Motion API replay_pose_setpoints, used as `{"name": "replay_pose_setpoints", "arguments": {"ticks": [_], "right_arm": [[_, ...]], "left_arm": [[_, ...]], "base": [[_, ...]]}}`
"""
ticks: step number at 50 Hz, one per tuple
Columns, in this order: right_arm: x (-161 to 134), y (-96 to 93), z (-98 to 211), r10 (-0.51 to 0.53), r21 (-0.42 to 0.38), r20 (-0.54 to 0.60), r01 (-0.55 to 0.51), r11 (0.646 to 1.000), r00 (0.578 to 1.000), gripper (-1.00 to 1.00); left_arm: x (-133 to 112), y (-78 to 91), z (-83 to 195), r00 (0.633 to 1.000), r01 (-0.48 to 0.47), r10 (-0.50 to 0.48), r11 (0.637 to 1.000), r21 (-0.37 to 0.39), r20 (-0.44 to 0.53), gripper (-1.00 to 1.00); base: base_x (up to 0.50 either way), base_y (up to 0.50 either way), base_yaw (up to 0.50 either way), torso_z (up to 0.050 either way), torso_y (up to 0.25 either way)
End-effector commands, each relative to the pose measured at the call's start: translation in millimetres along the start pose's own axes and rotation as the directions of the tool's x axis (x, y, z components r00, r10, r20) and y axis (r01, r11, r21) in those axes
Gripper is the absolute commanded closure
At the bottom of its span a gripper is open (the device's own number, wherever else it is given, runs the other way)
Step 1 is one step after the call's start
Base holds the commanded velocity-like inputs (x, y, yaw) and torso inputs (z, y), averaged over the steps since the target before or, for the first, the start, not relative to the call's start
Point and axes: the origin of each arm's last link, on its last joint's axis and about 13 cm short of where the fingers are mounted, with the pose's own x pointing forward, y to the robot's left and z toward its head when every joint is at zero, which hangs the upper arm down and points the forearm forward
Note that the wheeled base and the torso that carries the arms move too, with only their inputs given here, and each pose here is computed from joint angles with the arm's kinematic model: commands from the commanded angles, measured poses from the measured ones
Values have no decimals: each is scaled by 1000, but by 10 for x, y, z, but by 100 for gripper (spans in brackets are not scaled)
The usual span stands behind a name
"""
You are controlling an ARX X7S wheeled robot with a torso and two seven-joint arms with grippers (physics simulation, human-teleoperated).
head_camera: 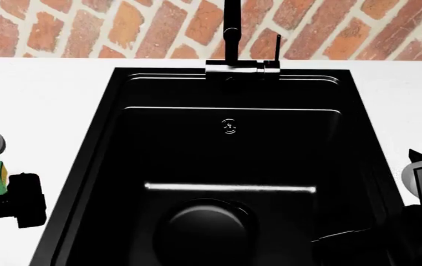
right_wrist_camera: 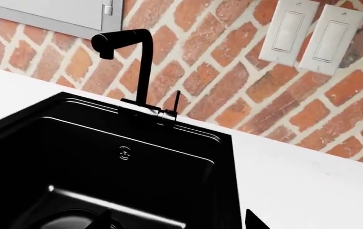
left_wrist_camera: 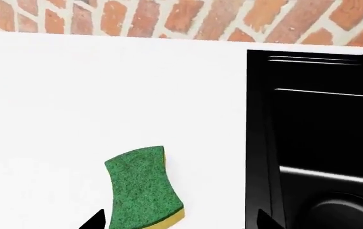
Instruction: Pick the pan and sponge and place them into the sink. Then turn on the water.
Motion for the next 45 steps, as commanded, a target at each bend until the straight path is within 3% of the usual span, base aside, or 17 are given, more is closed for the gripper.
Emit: {"name": "replay_pose_setpoints", "arguments": {"ticks": [1, 5, 11, 31, 45], "right_arm": [[-21, 12, -53, -1, 16, -7, 1, 1000, 1000, -100], [-22, 22, -56, 3, 18, -6, -3, 1000, 1000, -100], [-19, 30, -73, 7, 25, -9, -7, 1000, 1000, -100], [-54, 4, -91, 3, 26, -21, -2, 1000, 1000, -100], [-59, 3, -102, 6, 46, -16, -5, 999, 1000, -100]], "left_arm": [[192, -9, -70, 998, -59, 57, 993, -102, -18, -100], [262, 29, -36, 992, -128, 130, 984, -121, 1, -100], [290, 56, -13, 989, -149, 150, 980, -129, -2, -100], [517, 28, -58, 988, -152, 148, 983, -100, -49, -100], [683, 60, -60, 984, -168, 156, 974, -150, -90, -100]], "base": [[0, 0, 0, 0, 0], [0, 0, 0, 0, 0], [0, 0, 0, 0, 0], [0, 0, 0, 0, 0], [0, 0, 0, 0, 0]]}}
